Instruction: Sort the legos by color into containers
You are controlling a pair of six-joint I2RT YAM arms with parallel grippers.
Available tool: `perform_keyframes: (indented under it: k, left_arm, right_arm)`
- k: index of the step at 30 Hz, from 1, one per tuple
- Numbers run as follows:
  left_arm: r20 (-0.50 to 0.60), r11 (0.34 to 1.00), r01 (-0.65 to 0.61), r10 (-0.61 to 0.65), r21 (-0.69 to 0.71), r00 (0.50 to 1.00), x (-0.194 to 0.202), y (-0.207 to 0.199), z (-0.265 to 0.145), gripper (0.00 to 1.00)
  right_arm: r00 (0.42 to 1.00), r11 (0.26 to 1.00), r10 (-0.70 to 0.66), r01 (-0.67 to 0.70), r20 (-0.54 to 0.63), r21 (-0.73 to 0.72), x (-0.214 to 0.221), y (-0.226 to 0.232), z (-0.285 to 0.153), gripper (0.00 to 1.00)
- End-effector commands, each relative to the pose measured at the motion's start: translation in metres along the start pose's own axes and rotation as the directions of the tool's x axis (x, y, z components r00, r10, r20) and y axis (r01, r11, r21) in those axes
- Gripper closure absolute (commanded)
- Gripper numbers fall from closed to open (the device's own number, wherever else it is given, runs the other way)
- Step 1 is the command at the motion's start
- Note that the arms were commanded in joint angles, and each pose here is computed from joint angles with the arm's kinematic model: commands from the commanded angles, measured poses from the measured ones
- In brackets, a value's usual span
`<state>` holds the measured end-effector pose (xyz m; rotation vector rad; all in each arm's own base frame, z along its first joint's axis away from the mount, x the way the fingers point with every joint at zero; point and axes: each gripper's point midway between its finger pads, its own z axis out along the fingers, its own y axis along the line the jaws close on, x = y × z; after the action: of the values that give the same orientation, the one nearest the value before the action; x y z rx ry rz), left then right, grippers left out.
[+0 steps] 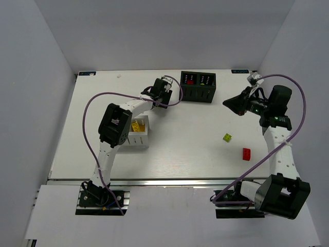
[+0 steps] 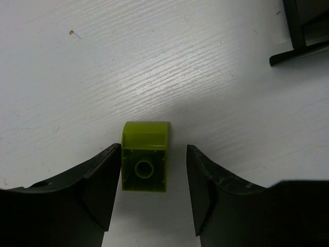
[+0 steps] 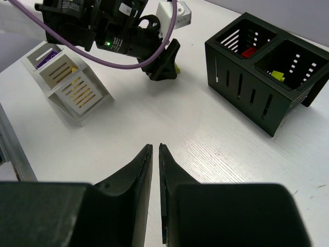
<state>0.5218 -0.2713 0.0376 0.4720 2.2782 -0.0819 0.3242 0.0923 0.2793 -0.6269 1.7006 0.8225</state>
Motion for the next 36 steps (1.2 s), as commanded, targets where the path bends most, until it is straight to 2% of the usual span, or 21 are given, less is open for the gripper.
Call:
perform_keyframes:
  k: [1,4,7,8,12,14,16,17,18,21,23,24,25,27,29,30,31,32,33,34,36]
  left_arm:
    - [0.022,1.000,0.008,-0.008,-0.007,1.000,-0.013,0.003,-0.005,0.37]
    - [0.018,1.000,0.009,-0.009,-0.004,1.000,-0.013,0.002,-0.006,0.46]
    - [0.046,1.000,0.023,-0.023,0.002,0.999,-0.025,0.002,-0.015,0.70]
    - [0.055,1.000,0.025,-0.025,0.001,0.998,-0.028,0.003,-0.019,0.81]
    - [0.217,0.996,0.070,-0.058,-0.050,0.975,-0.069,0.016,-0.063,0.93]
    - [0.307,0.997,0.081,-0.075,-0.006,0.949,-0.085,0.016,-0.100,0.96]
    - [0.468,0.994,0.038,-0.080,0.100,0.880,-0.119,0.003,-0.132,0.98]
    - [0.593,0.972,-0.058,-0.090,0.226,0.800,-0.149,-0.019,-0.173,0.98]
    - [0.597,0.957,-0.105,-0.082,0.272,0.798,-0.136,-0.032,-0.176,0.98]
    - [0.649,0.860,-0.238,-0.134,0.452,0.749,-0.157,-0.071,-0.207,0.97]
    - [0.640,0.790,-0.292,-0.160,0.540,0.752,-0.167,-0.092,-0.211,0.98]
    - [0.596,0.728,-0.312,-0.163,0.610,0.786,-0.157,-0.110,-0.195,0.98]
    - [0.619,0.693,-0.331,-0.209,0.640,0.757,-0.182,-0.120,-0.210,0.98]
    - [0.586,0.642,-0.315,-0.262,0.699,0.767,-0.184,-0.132,-0.197,0.98]
    - [0.614,0.627,-0.334,-0.301,0.704,0.730,-0.206,-0.140,-0.202,0.97]
    - [0.576,0.604,-0.313,-0.308,0.733,0.757,-0.198,-0.153,-0.184,0.97]
    - [0.579,0.602,-0.314,-0.314,0.734,0.752,-0.204,-0.155,-0.179,0.97]
    - [0.612,0.595,-0.347,-0.325,0.725,0.721,-0.224,-0.161,-0.190,0.96]
    - [0.618,0.588,-0.355,-0.332,0.726,0.713,-0.229,-0.169,-0.191,0.96]
    - [0.609,0.600,-0.337,-0.333,0.726,0.720,-0.226,-0.171,-0.170,0.96]
    - [0.646,0.610,-0.357,-0.354,0.708,0.677,-0.246,-0.175,-0.177,0.95]
  right_arm:
    - [0.998,0.999,-0.038,0.039,0.043,-0.025,-0.009,0.007,-0.007,0.85]
    - [0.998,0.999,-0.032,0.034,0.050,-0.027,-0.010,0.007,-0.011,0.85]
    - [0.998,0.999,-0.033,0.034,0.057,-0.027,-0.010,0.006,-0.015,0.85]
    - [0.998,0.999,-0.032,0.033,0.060,-0.023,-0.010,0.006,-0.017,0.85]
    - [0.997,0.999,-0.041,0.041,0.059,0.005,-0.007,0.002,-0.022,0.92]
    - [0.998,0.998,-0.040,0.037,0.051,0.044,-0.003,-0.004,-0.024,0.95]
    - [0.998,0.995,-0.035,0.030,0.048,0.095,-0.001,-0.014,-0.028,1.00]
    - [0.999,0.989,-0.024,0.017,0.044,0.148,0.001,-0.023,-0.029,1.00]
    - [0.999,0.984,-0.021,0.013,0.045,0.175,0.000,-0.029,-0.031,1.00]
    - [0.999,0.968,-0.005,-0.006,0.042,0.250,0.005,-0.042,-0.036,1.00]
    - [0.999,0.958,0.003,-0.016,0.045,0.285,0.007,-0.049,-0.040,1.00]
    - [0.999,0.951,-0.001,-0.014,0.049,0.307,0.007,-0.053,-0.042,1.00]
    - [0.999,0.942,0.001,-0.018,0.052,0.336,0.007,-0.057,-0.045,1.00]
    - [0.999,0.933,-0.003,-0.016,0.054,0.360,0.006,-0.060,-0.049,1.00]
    - [0.998,0.929,-0.014,-0.009,0.059,0.369,0.006,-0.061,-0.052,1.00]
    - [0.998,0.929,-0.021,-0.004,0.063,0.369,0.005,-0.060,-0.053,1.00]
    - [0.998,0.932,-0.020,-0.005,0.067,0.364,0.005,-0.059,-0.054,1.00]
    - [0.998,0.932,-0.014,-0.011,0.069,0.361,0.006,-0.059,-0.054,1.00]
    - [0.998,0.932,-0.011,-0.015,0.069,0.361,0.007,-0.060,-0.055,1.00]
    - [0.997,0.938,-0.007,-0.018,0.072,0.347,0.006,-0.057,-0.054,1.00]
    - [0.997,0.938,0.006,-0.032,0.076,0.346,0.009,-0.058,-0.056,1.00]
